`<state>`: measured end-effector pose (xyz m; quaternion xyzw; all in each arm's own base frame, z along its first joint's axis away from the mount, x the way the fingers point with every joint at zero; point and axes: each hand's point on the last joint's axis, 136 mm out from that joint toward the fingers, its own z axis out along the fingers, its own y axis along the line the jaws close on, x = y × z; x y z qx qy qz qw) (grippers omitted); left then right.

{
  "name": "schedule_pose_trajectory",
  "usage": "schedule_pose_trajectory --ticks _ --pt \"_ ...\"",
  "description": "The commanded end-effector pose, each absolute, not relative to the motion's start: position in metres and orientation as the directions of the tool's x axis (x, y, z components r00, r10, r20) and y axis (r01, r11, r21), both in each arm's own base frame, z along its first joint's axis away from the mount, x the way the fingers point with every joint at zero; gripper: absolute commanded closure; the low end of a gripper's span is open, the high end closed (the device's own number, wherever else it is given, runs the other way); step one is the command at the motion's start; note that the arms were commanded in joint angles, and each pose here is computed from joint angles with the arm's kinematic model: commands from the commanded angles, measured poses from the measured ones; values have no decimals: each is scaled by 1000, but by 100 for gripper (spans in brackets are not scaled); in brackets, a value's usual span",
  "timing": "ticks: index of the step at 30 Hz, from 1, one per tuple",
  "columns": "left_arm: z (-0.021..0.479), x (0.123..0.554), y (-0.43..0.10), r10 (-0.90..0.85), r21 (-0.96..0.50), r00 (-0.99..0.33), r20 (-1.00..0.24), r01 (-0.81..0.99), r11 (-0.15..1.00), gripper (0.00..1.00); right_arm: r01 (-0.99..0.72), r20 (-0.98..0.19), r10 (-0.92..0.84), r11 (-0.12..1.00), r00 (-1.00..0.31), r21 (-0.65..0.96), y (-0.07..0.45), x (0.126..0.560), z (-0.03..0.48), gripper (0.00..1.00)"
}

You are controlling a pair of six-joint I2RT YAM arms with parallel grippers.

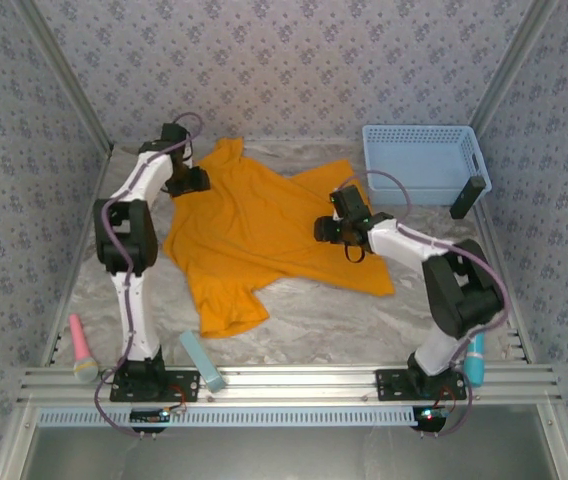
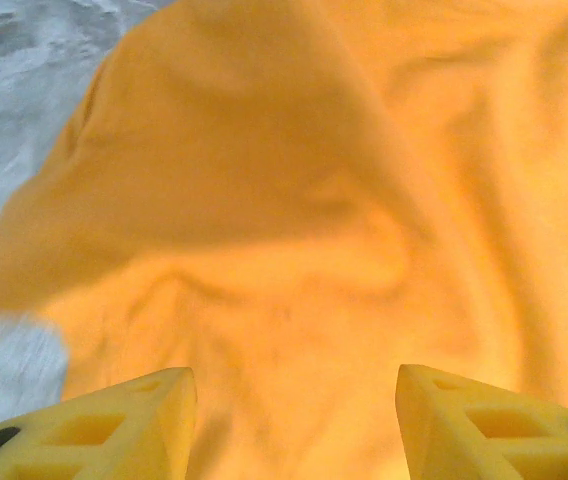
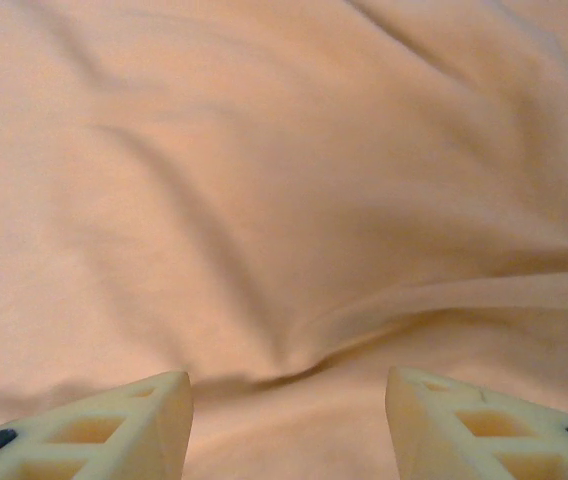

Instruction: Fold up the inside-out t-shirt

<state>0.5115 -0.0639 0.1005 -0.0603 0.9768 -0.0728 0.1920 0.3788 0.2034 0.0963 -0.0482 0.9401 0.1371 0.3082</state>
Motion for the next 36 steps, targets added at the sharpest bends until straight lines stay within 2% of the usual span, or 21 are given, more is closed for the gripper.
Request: schedule_pose_trajectory --ticks 1,2,4,7,10,15,18,24,30,32,36 --pt "183 456 -82 -117 -189 -883 -455 -33 981 43 -277 -628 -171 958 -759 74 202 339 121 44" --pt "187 435 -89 -88 -175 -883 -461 -7 985 43 -210 -620 -130 976 -773 58 187 330 125 43" --pt "190 395 -114 13 -149 -881 -473 94 984 42 31 -563 61 998 -824 63 142 311 124 41" --pt "182 326 -168 306 -88 -820 -483 393 915 36 313 -429 327 944 -842 106 95 270 111 41" --pt "167 267 -208 519 -54 -690 -504 625 779 34 440 -346 465 885 -815 152 77 234 100 41" --pt "125 189 -227 785 17 -438 -438 869 494 16 572 -198 617 784 -762 242 65 200 82 42" --pt "104 176 -229 853 115 -360 -379 896 429 14 608 -141 660 740 -738 286 62 196 67 43" --pt "63 172 -205 915 197 -391 -98 894 403 17 616 -117 689 701 -716 360 53 207 60 45" --pt "53 178 -201 908 250 -419 -18 877 410 22 638 -141 706 694 -694 335 36 210 58 45" --pt "47 175 -199 909 240 -411 65 891 386 25 657 -136 722 679 -678 330 30 210 55 44" --pt "32 160 -200 884 147 -417 211 908 393 24 671 -124 740 657 -662 344 26 214 49 44"
